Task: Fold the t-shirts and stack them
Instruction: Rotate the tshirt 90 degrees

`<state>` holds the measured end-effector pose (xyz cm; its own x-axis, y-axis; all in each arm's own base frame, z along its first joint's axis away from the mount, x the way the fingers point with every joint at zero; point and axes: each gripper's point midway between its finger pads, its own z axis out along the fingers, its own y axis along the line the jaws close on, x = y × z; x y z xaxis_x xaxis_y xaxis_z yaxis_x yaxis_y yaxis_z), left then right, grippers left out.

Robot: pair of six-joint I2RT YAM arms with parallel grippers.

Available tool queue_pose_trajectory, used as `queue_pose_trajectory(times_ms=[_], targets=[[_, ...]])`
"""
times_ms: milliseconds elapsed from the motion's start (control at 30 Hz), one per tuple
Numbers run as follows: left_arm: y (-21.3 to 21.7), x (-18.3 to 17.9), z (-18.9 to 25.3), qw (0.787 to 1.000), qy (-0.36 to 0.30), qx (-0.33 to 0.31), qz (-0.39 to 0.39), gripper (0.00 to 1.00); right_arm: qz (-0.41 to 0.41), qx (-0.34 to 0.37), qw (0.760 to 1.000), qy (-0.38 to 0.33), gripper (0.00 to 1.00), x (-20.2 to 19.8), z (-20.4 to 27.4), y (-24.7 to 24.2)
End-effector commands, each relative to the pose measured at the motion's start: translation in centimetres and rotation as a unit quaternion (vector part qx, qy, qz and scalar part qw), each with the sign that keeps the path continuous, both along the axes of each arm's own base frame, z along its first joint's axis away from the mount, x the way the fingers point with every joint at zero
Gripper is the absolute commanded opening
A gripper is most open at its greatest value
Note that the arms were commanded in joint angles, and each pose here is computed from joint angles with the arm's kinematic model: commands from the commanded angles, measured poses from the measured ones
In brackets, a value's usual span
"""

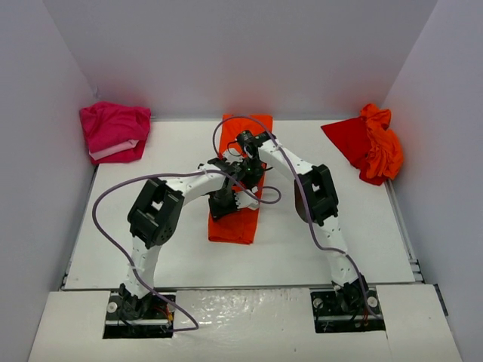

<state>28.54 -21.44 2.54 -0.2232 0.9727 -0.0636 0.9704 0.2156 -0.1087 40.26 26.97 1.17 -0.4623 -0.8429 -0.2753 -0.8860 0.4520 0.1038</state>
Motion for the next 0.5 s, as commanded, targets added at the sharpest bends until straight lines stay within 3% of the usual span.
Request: queue_pose_trajectory(times_ms=[0, 67, 267, 467], targets=[[-1.3, -1.9, 1.7, 0.999, -0.016, -0.029, -0.037, 0.00, 0.011, -0.028, 0.999, -0.029, 0.24, -0.4, 1.4, -1.2], [-1.3, -3.5, 1.7, 0.998, -0.005, -0.022, -0.050, 0.00, 0.006, -0.023, 0.999, -0.040, 0.37, -0.4, 2.9, -1.1], [-2.0, -6.0, 2.0, 0.997, -0.012, -0.031, -0.068, 0.00, -0.013, 0.002, 0.997, -0.078, 0.47, -1.1, 8.1, -1.6], [-2.1, -4.8, 5.7, 0.995, -0.060, -0.064, -0.048, 0.00, -0.043, 0.027, 0.994, -0.102, 0.60, -2.5, 13.1, -3.2]])
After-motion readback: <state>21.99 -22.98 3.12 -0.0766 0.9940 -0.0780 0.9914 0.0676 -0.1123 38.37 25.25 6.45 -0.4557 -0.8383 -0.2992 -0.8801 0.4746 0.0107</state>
